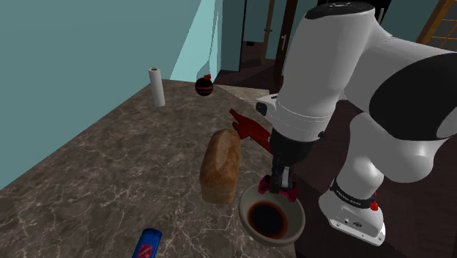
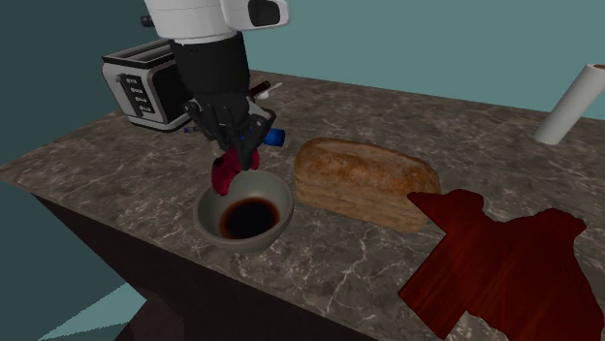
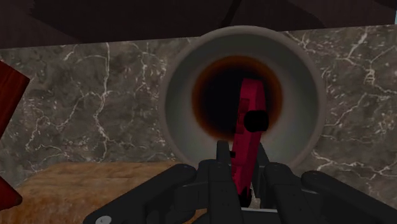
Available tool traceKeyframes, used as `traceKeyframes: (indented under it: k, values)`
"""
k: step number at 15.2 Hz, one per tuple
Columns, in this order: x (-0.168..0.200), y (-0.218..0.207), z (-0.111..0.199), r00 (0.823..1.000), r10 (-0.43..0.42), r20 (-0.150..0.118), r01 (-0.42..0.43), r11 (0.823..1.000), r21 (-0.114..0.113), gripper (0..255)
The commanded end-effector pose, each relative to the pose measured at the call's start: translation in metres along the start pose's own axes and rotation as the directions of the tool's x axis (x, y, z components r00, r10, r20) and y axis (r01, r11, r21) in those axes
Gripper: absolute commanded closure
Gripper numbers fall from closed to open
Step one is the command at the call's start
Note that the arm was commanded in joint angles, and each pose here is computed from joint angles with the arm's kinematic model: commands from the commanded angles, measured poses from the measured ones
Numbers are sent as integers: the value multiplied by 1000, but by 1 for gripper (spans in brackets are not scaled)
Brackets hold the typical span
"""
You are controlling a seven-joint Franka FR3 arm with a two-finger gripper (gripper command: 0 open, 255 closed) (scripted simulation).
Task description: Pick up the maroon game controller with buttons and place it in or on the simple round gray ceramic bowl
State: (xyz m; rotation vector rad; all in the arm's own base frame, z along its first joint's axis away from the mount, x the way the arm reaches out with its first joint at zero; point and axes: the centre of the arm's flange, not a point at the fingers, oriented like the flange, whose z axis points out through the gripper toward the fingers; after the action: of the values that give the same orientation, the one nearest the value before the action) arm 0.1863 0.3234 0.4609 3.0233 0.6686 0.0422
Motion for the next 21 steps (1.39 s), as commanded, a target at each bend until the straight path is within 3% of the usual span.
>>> traceKeyframes:
  k: [1,8,16,17,21]
  values:
    - [-1,-1,10,1000,0,-1,0,1000,0,255]
    - [-1,-3,48,1000,0,-1,0,1000,0,255]
    - [-1,-3,48,1000,0,-1,0,1000,0,255]
    - [-1,-3,48,1000,0,-1,0,1000,0,0]
    - [-1,-3,48,1000,0,-1,0,1000,0,0]
